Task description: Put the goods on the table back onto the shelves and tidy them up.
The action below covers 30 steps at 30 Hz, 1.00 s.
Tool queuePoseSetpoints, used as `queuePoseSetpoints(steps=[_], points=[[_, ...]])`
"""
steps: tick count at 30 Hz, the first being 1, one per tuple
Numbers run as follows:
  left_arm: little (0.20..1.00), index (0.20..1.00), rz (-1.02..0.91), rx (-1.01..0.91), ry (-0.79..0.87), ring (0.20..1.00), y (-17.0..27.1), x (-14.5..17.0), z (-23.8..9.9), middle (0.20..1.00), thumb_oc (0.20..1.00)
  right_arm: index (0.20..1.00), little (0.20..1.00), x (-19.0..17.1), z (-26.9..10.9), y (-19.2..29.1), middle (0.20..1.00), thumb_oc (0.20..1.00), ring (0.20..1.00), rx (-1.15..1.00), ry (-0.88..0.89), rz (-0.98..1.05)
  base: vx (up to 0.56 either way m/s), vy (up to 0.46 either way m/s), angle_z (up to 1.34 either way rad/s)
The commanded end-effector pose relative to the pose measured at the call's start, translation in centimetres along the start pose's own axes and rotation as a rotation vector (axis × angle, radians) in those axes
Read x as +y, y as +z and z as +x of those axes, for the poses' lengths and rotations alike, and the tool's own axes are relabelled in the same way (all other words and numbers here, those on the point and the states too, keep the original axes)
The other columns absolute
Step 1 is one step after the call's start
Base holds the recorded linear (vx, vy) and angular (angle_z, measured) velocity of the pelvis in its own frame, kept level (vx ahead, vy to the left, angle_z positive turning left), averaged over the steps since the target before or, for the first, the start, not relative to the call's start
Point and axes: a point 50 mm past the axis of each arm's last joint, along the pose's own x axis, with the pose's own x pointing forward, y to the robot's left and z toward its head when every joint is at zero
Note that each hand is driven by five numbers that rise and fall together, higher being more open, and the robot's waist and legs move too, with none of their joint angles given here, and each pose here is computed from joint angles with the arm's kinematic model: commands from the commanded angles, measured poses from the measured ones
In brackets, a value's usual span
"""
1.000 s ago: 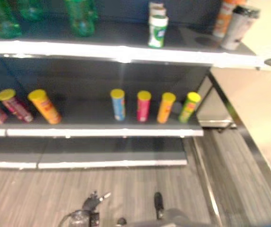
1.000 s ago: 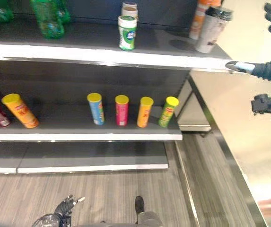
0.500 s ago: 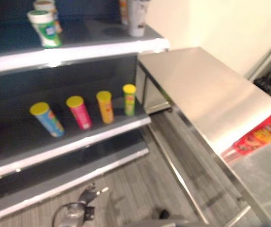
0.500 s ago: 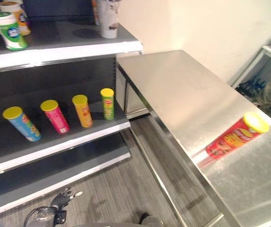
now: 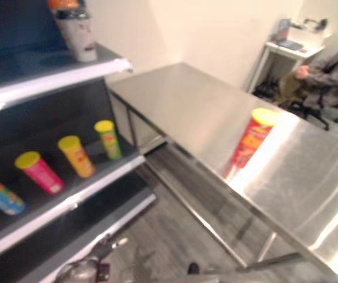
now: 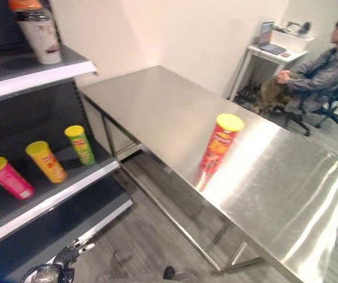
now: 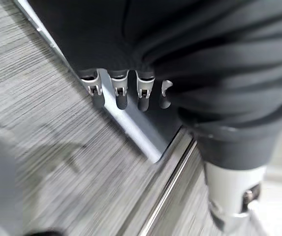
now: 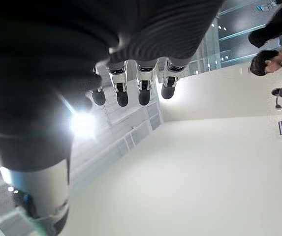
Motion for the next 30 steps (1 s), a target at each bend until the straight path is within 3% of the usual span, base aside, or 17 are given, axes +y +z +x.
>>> queuePoseSetpoints(steps=[1, 13, 30], points=[[1.0, 1.0, -0.003, -0.139, -0.02, 1.0, 3.6, -0.7, 0.7, 1.0, 1.0, 1.0, 1.0, 0.9, 2.2, 1.5, 1.0, 1.0, 1.0, -0.063, 0.072, -0.025, 0.08, 0.15, -1.07], [1.0, 1.0, -0.044, -0.077, 0.027, 1.0, 1.2, 0.6, 0.2, 1.0, 1.0, 1.0, 1.0, 4.3, 0.8, -1.4, 1.0, 1.0, 1.0, 0.113, 0.331, -0.088, 0.03, 0.123, -0.47], [1.0, 1.0, -0.105, -0.051, 0.043, 1.0, 0.4, 0.7, 0.0, 1.0, 1.0, 1.0, 1.0, 3.9, 0.0, -2.0, 1.0, 1.0, 1.0, 0.208, 0.413, -0.193, 0.02, -0.043, 0.18]])
